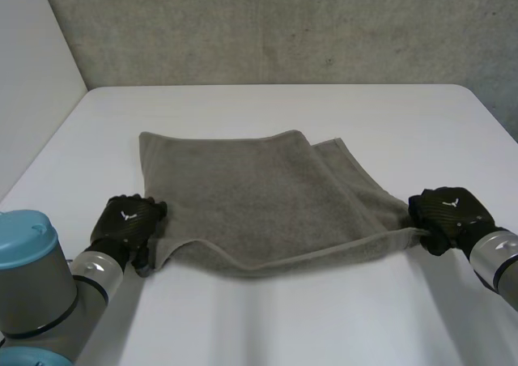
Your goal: Fold the towel.
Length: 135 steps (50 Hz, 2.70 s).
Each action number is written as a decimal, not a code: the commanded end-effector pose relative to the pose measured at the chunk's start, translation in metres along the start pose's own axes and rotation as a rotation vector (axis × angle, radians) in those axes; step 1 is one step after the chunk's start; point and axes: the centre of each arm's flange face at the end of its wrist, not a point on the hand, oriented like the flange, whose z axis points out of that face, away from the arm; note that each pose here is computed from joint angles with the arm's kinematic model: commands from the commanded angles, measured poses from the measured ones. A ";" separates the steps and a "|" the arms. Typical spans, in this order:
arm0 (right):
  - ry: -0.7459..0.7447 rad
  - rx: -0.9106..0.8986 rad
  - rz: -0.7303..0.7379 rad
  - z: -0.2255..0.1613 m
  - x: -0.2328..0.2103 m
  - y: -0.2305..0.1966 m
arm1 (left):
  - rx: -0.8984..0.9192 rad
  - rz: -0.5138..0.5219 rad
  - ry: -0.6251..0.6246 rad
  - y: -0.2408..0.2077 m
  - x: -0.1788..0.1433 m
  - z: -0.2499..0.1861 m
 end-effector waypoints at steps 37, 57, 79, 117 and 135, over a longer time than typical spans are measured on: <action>0.019 -0.004 0.085 0.003 0.010 0.002 | -0.073 -0.028 -0.046 0.013 -0.018 0.000; 0.006 -0.010 0.085 0.002 0.007 0.004 | -0.071 -0.026 -0.049 0.016 -0.019 0.018; 0.001 -0.016 0.075 0.002 0.006 0.006 | -0.018 -0.024 -0.068 0.008 -0.023 0.025; 0.153 0.310 -0.123 -0.093 0.065 -0.190 | 0.448 -0.009 -0.272 -0.179 -0.094 -0.080; -0.036 -0.105 -0.445 0.018 0.032 -0.163 | 0.003 -0.026 -0.062 -0.145 -0.082 0.036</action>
